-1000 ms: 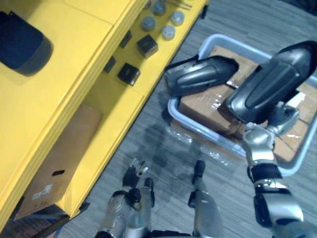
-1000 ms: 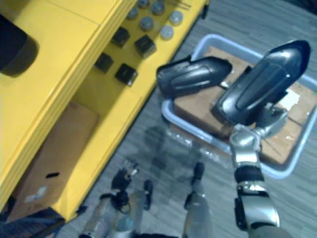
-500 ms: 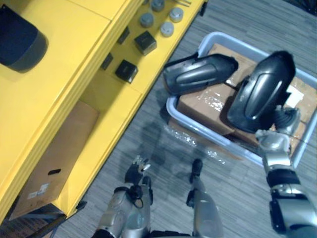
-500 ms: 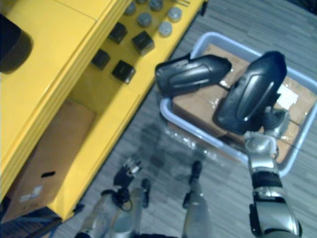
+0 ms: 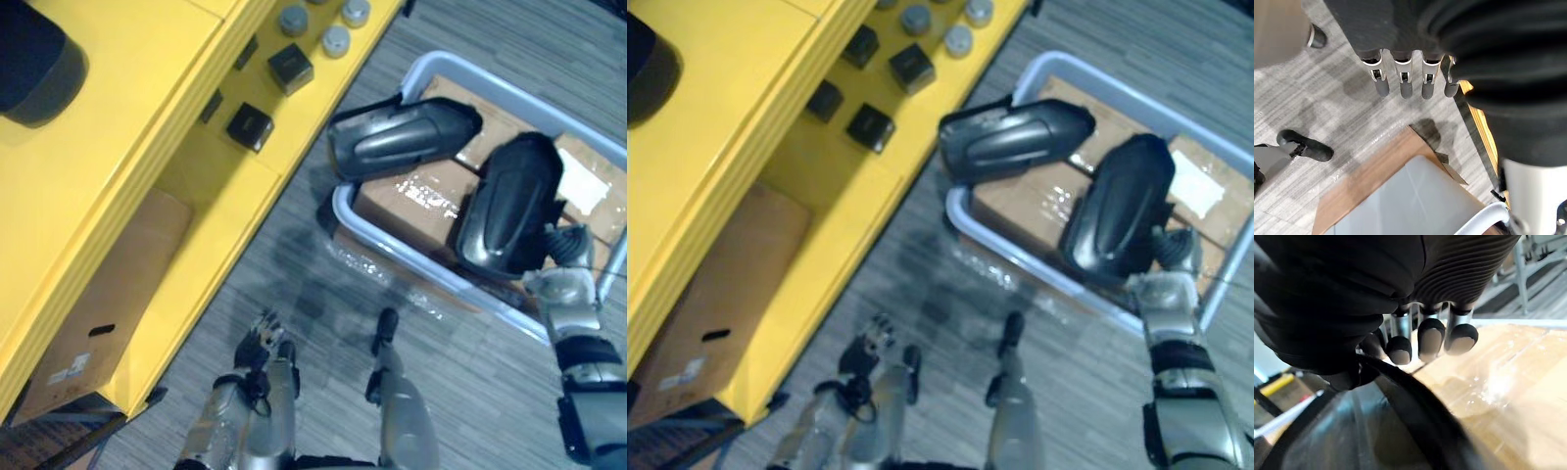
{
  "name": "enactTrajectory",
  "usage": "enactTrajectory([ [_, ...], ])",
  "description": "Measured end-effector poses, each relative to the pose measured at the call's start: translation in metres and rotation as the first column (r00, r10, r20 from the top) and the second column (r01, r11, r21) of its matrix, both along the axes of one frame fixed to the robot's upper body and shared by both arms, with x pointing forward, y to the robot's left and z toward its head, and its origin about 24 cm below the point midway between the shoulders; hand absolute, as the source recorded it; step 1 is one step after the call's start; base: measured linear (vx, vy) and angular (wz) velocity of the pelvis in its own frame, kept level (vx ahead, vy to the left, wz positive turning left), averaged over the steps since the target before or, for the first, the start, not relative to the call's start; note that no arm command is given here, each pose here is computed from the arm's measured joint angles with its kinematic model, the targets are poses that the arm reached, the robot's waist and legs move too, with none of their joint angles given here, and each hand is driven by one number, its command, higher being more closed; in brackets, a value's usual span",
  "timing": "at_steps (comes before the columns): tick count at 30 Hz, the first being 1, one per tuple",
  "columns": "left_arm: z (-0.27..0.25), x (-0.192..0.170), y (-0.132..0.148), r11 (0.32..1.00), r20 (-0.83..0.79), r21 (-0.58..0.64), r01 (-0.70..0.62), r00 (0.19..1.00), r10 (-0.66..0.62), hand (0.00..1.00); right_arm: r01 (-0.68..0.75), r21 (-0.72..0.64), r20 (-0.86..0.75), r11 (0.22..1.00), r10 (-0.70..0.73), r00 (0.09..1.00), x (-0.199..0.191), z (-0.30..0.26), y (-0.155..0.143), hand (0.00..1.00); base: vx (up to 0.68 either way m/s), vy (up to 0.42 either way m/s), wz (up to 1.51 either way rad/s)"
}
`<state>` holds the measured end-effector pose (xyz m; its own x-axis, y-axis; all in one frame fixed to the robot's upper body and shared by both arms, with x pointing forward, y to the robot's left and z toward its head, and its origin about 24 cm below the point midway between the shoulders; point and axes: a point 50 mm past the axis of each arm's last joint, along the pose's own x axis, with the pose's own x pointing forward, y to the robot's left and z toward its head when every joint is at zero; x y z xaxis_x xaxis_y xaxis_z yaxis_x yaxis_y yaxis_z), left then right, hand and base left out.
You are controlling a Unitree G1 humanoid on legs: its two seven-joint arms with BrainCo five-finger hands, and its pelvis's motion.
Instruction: Walk over and take plastic housings, then place them on the shelf
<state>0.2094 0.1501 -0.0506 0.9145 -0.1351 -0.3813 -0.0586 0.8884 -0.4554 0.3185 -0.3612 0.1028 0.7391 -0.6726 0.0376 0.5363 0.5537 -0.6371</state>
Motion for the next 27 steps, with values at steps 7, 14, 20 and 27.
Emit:
enactTrajectory([
  [7, 0.0, 0.0, -0.001, 1.0, -0.001, -0.004, -0.001, 1.0, 0.001, 0.0, 0.082, 0.006, -0.044, 0.997, -0.082, 0.996, -0.001, 0.005, -0.015, 0.0, -0.02, 0.02, 0.07],
  [14, -0.001, -0.001, -0.003, 1.0, -0.004, -0.007, 0.002, 1.0, -0.002, 0.0, 0.198, -0.064, -0.089, 0.978, -0.203, 0.975, -0.006, 0.015, -0.03, 0.0, 0.0, 0.0, 0.01],
  [20, 0.001, -0.007, -0.006, 0.999, 0.0, -0.047, -0.004, 1.0, 0.004, 0.0, 0.428, -0.279, -0.014, 0.86, -0.449, 0.893, -0.021, 0.045, -0.05, 0.0, 0.0, 0.002, 0.01],
  [27, 0.001, -0.009, -0.01, 0.998, 0.004, -0.055, 0.01, 1.0, -0.009, 0.0, 0.581, -0.268, 0.26, 0.769, -0.523, 0.812, -0.031, 0.088, -0.059, 0.0, 0.0, 0.0, -0.01],
])
